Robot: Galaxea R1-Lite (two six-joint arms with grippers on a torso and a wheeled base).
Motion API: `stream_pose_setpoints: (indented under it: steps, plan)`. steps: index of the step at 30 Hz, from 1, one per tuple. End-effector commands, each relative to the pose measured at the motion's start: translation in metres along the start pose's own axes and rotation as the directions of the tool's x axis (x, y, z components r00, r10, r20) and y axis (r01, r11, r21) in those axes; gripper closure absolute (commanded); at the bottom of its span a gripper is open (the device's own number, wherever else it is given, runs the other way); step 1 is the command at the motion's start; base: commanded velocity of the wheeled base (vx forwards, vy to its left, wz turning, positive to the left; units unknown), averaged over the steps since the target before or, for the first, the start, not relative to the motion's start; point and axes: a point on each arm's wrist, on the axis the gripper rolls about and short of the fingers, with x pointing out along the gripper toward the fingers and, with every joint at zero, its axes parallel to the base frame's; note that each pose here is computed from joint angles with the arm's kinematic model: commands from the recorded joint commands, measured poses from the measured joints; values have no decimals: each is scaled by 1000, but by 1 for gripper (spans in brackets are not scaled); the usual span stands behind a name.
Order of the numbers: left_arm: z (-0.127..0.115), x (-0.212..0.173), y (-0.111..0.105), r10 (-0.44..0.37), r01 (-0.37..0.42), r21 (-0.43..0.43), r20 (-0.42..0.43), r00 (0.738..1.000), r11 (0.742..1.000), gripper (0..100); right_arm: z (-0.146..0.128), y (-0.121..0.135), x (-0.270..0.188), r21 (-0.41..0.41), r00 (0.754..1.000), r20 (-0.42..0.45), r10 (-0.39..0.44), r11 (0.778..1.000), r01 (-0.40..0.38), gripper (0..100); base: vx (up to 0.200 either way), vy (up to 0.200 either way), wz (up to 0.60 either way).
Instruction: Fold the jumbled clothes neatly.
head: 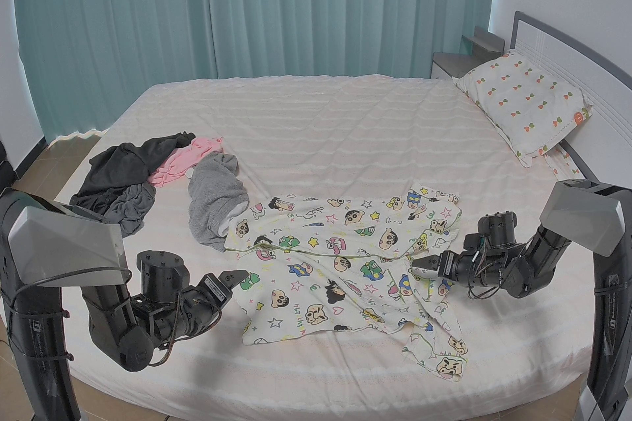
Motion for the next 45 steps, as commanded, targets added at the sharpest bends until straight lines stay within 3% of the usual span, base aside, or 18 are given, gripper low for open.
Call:
stream_pose_setpoints:
  steps: [1,16,22,26,36,45]
  plan:
    - [-3,1,5,16,-16,0,-11,1000,1000,0,-10,19,-12,-22,998,-43,50,998,-51,0,0,0,0]
    - [-3,1,5,16,-16,0,-11,1000,1000,0,-38,33,-21,-112,986,-149,75,989,-92,0,0,0,0]
    - [-3,1,5,17,-17,0,-11,1000,1000,0,-25,35,-31,-125,994,-83,65,989,-75,0,0,0,0]
    - [-4,2,6,20,-20,1,-13,1000,1000,0,-13,39,-34,-145,999,6,38,989,-37,0,0,0,0]
    - [-4,2,6,19,-19,1,-12,1000,1000,0,7,25,-47,-120,994,110,10,993,4,0,0,0,0]
    - [-3,2,6,19,-19,-1,-11,1000,1000,0,8,-10,-48,-17,993,100,-56,998,58,0,0,0,0]
